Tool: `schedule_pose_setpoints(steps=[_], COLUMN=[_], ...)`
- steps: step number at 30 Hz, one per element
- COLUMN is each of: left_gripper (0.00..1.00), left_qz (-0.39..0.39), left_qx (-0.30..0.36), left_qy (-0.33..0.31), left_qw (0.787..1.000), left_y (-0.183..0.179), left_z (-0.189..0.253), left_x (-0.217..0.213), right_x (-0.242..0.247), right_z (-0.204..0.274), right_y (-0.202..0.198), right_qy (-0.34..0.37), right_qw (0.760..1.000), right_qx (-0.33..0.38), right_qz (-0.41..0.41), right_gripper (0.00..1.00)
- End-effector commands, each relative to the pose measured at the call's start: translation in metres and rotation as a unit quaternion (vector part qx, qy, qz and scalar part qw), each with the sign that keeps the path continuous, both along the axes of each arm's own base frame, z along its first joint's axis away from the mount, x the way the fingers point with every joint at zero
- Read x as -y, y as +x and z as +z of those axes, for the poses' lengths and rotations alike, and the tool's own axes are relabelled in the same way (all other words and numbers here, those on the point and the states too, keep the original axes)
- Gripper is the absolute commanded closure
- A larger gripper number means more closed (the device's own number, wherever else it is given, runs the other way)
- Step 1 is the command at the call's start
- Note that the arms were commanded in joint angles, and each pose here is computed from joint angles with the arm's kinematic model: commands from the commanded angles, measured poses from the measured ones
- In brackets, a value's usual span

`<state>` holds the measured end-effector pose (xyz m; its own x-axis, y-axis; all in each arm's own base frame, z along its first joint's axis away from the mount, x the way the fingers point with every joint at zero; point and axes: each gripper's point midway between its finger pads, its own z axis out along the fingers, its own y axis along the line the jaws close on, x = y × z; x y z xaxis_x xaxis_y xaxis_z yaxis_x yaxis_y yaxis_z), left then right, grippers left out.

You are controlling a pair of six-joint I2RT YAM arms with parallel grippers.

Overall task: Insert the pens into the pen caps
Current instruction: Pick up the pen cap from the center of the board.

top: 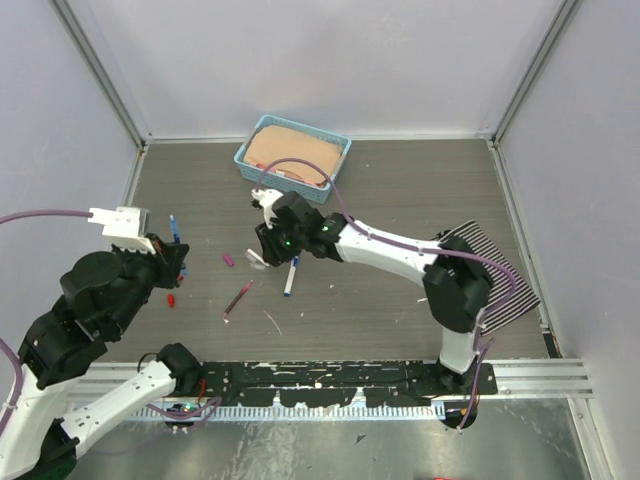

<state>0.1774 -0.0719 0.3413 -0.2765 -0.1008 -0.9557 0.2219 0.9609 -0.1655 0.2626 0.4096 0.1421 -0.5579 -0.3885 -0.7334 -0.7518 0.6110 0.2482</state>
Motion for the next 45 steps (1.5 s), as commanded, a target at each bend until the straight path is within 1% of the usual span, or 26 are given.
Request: schedule_pose_setpoints(steps=[1,8,14,22,37,45], left_gripper=[1.00,1.00,1.00,1.00,1.00,1.00], left_qz=[0.037,0.044,0.042,0.046,0.038,0.038], left_qx=[-0.010,-0.023,-0.032,-0.027,-0.034,-0.033], left_qy=[0.042,0.064,0.079,0.077,0.079,0.079], left_qw=[0.998,0.997,0.995,0.996,0.996,0.996], left_y=[-0.008,-0.007,-0.004,-0.005,-0.004,-0.003], left_z=[-0.012,-0.032,-0.041,-0.041,-0.045,-0.045], left_x=[-0.027,-0.030,-0.028,-0.031,-0.027,-0.026], right_x=[-0.040,-0.078,-0.100,-0.100,-0.102,-0.098], right_z=[0.014,-0.014,-0.039,-0.062,-0.089,-0.104], right_y=[0.023,0.051,0.060,0.072,0.073,0.069], right_qy=[0.025,0.021,0.006,-0.037,-0.069,-0.101], right_qw=[1.000,1.000,1.000,0.999,0.997,0.995], right_qx=[0.006,-0.010,-0.012,0.012,0.012,0.014], right_qz=[0.003,-0.018,-0.022,-0.035,-0.023,-0.016], right_gripper=[0.59,0.61,0.61,0.61,0.61,0.65])
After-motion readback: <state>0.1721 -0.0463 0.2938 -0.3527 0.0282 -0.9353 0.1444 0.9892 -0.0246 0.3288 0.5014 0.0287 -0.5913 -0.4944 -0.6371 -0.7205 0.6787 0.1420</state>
